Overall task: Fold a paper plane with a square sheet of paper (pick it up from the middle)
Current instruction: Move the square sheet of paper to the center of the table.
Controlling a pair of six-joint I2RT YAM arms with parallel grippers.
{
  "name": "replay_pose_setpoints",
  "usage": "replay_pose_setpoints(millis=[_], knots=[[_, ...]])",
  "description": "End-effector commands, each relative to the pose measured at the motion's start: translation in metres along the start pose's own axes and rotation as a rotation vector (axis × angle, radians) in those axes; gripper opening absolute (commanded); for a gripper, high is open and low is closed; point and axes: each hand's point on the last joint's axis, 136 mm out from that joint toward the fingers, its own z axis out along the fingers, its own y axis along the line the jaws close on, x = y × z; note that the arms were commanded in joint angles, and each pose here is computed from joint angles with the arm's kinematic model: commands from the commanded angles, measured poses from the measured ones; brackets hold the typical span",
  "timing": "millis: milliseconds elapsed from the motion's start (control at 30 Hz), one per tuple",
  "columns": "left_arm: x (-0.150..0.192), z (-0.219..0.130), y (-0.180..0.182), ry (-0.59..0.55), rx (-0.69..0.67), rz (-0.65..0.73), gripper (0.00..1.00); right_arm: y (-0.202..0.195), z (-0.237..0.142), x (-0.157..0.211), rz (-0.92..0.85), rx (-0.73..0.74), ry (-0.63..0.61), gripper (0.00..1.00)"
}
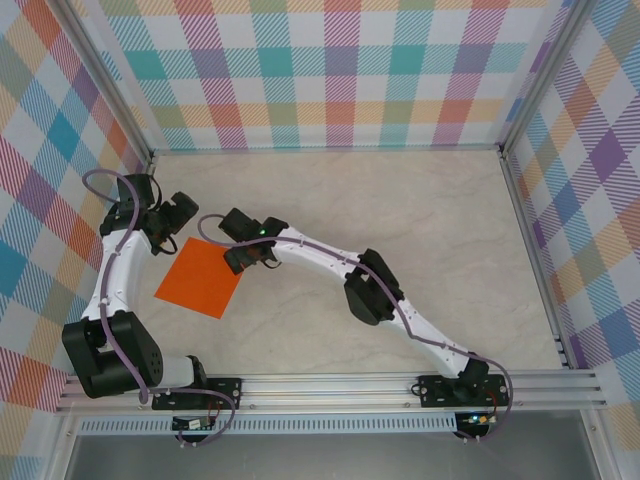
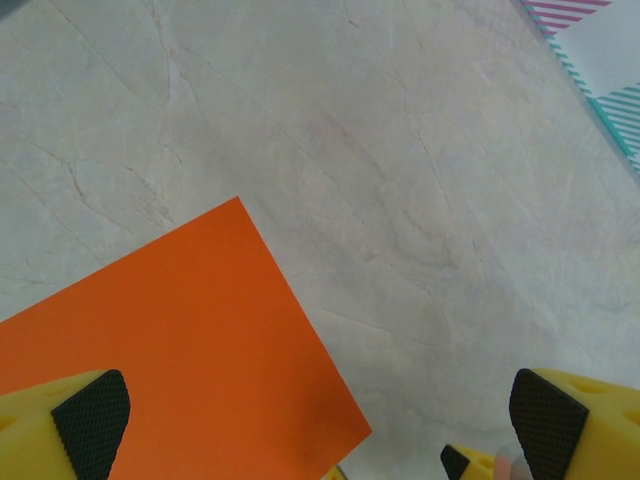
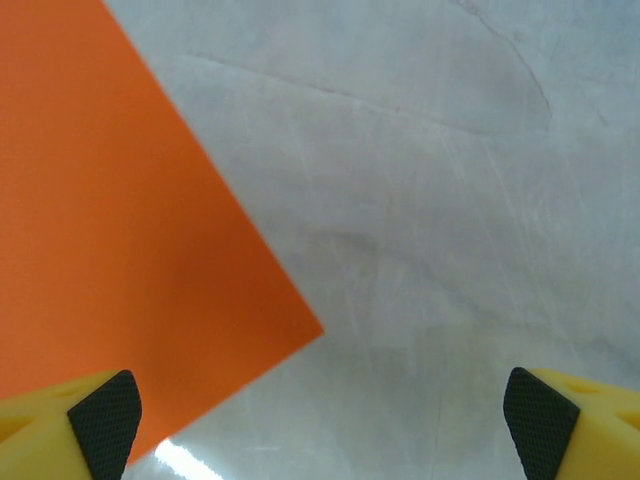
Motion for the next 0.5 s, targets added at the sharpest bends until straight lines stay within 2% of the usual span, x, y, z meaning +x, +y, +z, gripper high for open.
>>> replay_pose_setpoints(millis=[0,233,467], knots=[[0.000,-0.005,0.009,-0.003,-0.032,0.008,1.00,-0.014,0.005,0.012,-0.035,0.088,0.054,0.97],[-0.003,-0.007,0.015,-0.019,-0.062,0.002,1.00,-0.013,0.025,0.014,-0.095,0.095,0.038,0.98],[-0.001,-0.006,0.018,-0.013,-0.070,0.006,1.00,-0.042,0.034,0.046,-0.113,0.187,0.146,0.98]])
